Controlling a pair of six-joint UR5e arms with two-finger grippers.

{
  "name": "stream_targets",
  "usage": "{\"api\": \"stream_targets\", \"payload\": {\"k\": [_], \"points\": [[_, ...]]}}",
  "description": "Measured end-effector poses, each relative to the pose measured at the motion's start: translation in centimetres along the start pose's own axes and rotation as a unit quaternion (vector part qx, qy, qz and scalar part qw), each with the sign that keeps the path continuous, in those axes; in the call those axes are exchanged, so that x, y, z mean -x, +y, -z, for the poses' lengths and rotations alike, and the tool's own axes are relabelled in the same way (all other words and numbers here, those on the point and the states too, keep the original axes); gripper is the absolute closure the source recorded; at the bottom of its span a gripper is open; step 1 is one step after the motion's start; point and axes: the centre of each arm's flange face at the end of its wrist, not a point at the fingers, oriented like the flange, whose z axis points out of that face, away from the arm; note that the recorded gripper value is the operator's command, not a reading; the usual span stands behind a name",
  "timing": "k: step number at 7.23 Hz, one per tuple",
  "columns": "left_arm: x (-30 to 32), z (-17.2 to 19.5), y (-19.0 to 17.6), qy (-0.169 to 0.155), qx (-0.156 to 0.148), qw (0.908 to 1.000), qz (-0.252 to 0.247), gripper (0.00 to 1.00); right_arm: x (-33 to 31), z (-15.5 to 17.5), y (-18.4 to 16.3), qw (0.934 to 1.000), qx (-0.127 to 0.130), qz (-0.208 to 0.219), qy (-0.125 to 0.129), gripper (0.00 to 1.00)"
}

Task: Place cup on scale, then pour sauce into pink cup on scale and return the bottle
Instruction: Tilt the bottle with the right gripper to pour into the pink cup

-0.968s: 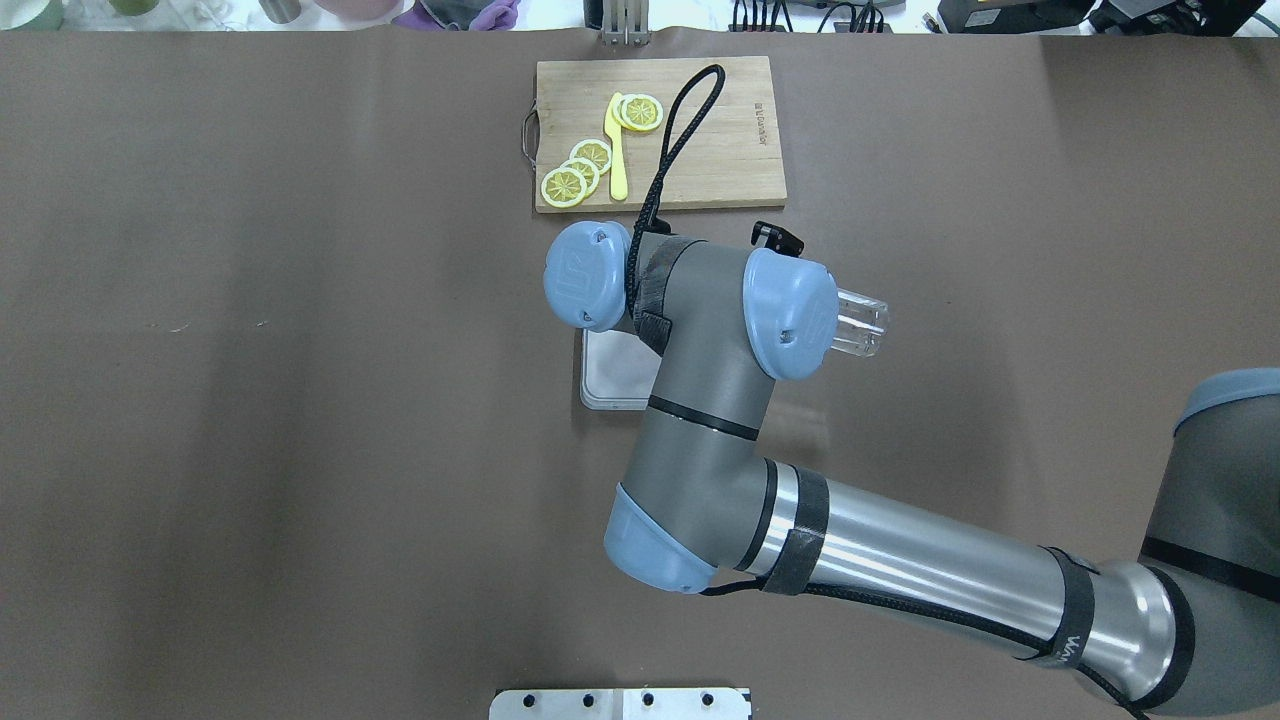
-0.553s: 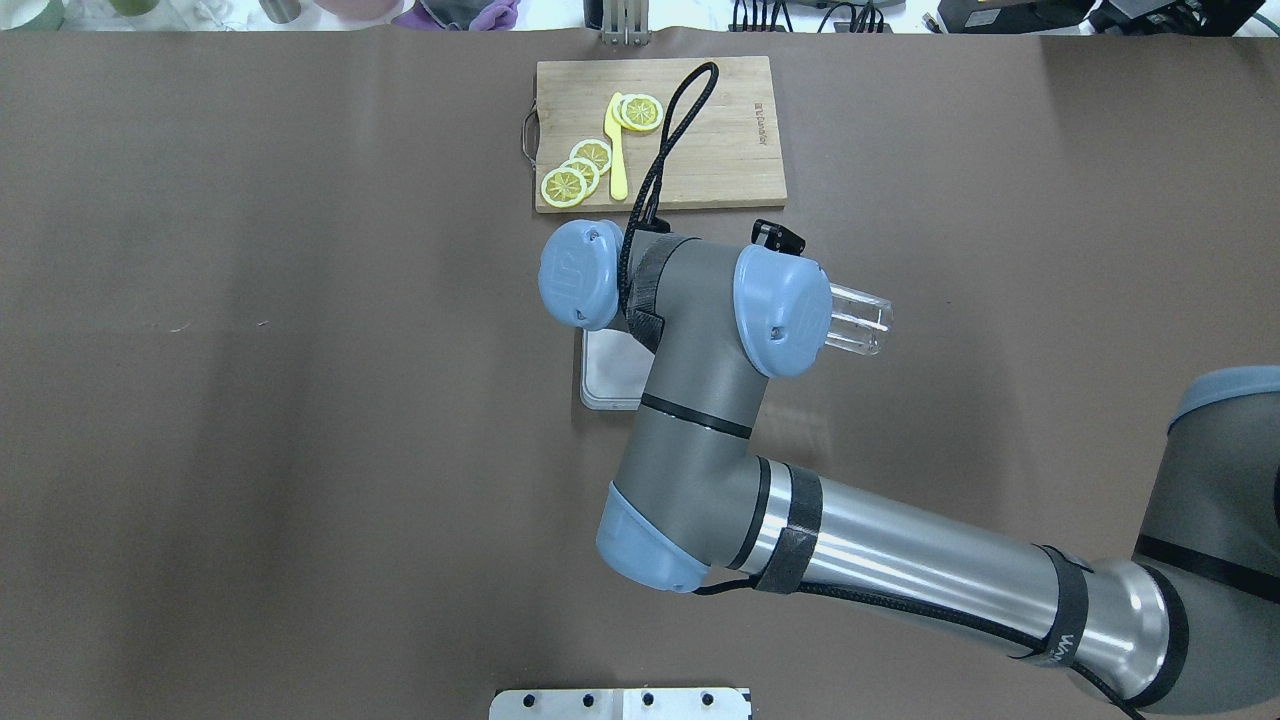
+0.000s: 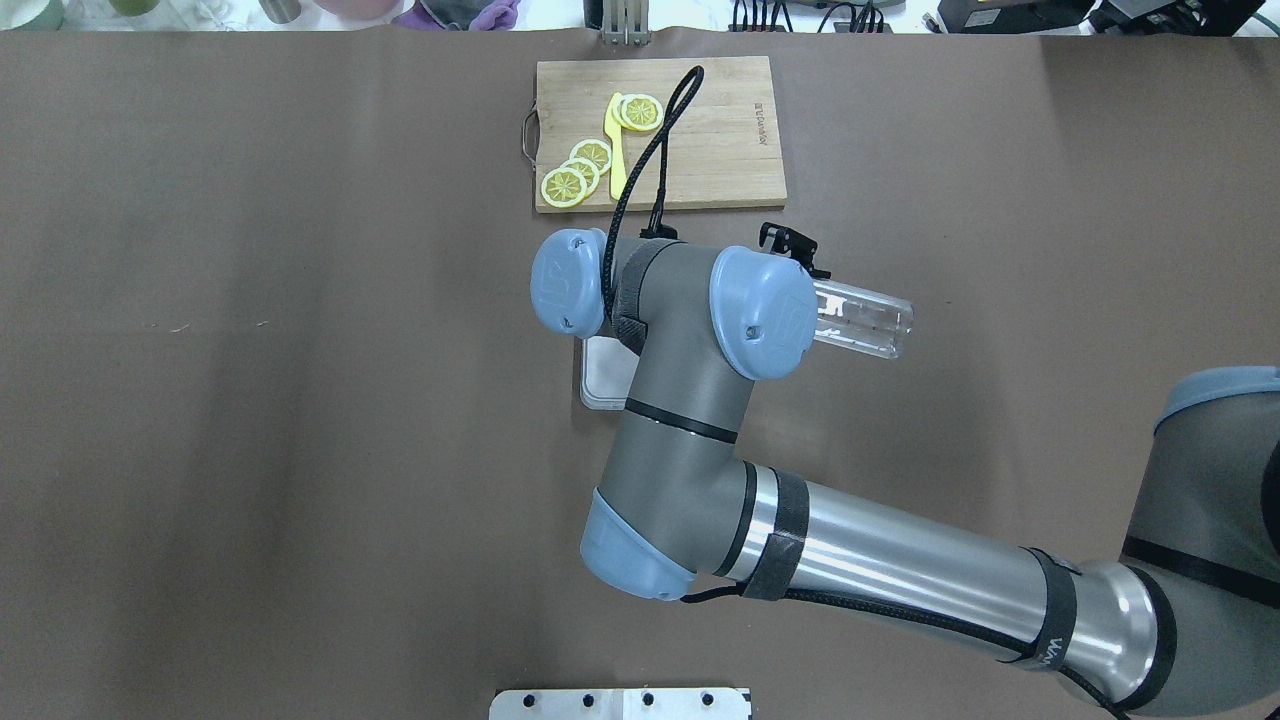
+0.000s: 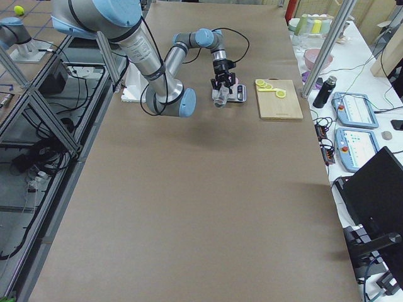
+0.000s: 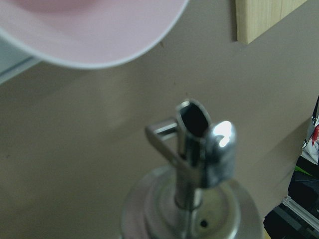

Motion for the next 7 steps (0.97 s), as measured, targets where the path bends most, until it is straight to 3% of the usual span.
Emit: {"api": "stream_targets", "payload": {"k": [7], "points": [[-0.1,0.1,-0.3,-0.001,0.0,1.0,0.001,0.0,0.2,1.2,-1.5,0.9995,0.025,0.011,0.016,0.88]]}}
